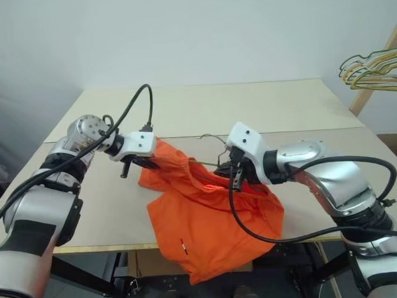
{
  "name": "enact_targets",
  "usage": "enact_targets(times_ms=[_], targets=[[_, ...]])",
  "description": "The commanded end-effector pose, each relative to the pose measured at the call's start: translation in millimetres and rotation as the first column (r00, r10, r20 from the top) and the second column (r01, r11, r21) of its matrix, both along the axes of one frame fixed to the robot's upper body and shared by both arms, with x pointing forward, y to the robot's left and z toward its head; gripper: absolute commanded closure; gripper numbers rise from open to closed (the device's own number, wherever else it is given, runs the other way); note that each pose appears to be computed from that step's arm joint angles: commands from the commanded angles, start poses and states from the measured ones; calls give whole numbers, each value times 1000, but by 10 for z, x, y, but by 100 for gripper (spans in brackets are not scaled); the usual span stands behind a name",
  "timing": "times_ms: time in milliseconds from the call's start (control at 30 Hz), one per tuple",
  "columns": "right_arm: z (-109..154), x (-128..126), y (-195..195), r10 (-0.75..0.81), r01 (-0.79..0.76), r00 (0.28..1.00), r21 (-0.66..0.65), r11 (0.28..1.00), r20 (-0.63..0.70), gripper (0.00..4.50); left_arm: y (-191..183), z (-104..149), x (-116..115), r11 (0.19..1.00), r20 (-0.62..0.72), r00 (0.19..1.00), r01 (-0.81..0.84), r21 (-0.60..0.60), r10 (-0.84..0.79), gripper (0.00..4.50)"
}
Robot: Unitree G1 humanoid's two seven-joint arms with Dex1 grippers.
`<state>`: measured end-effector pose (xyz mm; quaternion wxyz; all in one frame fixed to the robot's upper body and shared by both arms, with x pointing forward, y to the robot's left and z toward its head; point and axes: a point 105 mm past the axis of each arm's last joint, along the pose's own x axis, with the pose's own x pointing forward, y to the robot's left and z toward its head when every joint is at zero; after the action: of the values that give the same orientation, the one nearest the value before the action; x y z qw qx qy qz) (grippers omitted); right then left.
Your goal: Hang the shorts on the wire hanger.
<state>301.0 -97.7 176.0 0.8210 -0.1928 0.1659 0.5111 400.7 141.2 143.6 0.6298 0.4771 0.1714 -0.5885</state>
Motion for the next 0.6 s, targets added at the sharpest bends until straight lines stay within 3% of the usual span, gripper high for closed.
enact_targets(times_ms=[33,300,467,600], targets=[[172,-12,-45,-2,1,998,12,1000,63,450,-2,178,72,999,50,998,-32,-42,34,446],[36,-36,-123,-18,20,998,-46,999,63,450,101,378,174,988,94,986,-128,-90,137,446],[1,-19,-184,-42,47,997,-72,996,62,450,140,371,155,987,81,987,-130,-92,138,446],[111,-2,-190,-54,55,997,-19,998,62,450,144,295,91,994,55,994,-85,-70,89,446]])
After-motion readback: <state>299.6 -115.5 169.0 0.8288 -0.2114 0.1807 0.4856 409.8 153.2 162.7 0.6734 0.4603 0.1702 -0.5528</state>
